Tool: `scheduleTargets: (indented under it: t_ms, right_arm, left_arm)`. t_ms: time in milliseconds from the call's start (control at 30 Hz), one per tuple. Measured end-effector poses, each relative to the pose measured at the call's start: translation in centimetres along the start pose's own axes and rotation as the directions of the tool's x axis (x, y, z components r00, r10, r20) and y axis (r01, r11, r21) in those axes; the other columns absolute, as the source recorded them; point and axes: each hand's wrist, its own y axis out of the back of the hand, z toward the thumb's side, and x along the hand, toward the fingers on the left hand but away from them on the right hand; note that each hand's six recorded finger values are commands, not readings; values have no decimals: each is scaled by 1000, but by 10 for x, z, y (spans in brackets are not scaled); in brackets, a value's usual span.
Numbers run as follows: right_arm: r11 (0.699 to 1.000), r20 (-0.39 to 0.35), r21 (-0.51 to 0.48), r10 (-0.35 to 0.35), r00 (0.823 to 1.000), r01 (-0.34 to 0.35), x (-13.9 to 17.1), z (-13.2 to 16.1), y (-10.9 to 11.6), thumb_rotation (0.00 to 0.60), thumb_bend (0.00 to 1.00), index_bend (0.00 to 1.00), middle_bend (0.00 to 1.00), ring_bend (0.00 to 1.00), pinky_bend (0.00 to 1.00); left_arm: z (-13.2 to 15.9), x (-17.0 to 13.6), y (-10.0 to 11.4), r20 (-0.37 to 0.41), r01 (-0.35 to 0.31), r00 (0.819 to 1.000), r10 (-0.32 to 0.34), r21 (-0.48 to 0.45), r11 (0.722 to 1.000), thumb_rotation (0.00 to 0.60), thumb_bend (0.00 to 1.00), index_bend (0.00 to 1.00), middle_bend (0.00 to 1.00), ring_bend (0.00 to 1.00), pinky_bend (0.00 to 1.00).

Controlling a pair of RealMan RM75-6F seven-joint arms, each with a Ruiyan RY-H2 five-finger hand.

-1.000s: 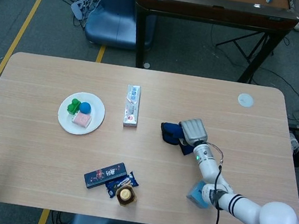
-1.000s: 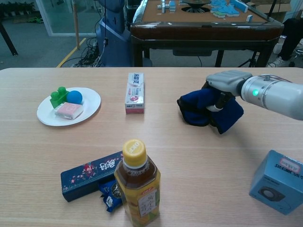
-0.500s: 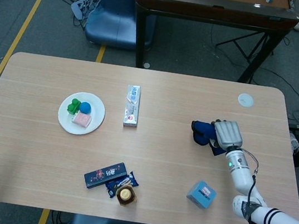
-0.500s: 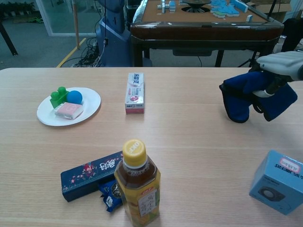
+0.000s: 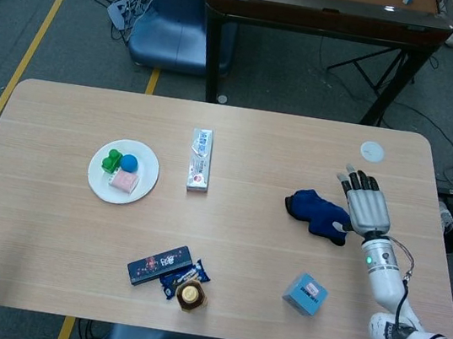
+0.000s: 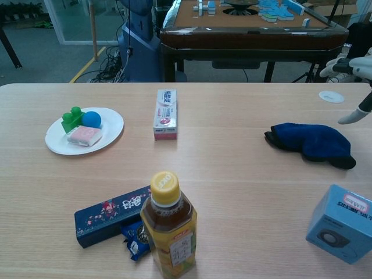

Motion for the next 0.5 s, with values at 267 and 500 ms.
scheduleTargets:
  t_ms: [267, 500]
  right_arm:
    - [995, 18, -14, -95, 995, 96, 45, -19, 12, 600, 0, 0, 88, 38, 83]
    - [990, 50, -30, -140, 989, 141, 104, -40, 12, 600, 0, 0, 120, 43, 86]
  left_arm:
    - [1, 5, 2, 6, -3, 1000, 3, 6, 1000, 600, 168, 99, 0, 21, 12]
    - [7, 9, -1, 24, 4, 1000, -4, 9, 1000, 600, 168, 99, 0, 21, 12]
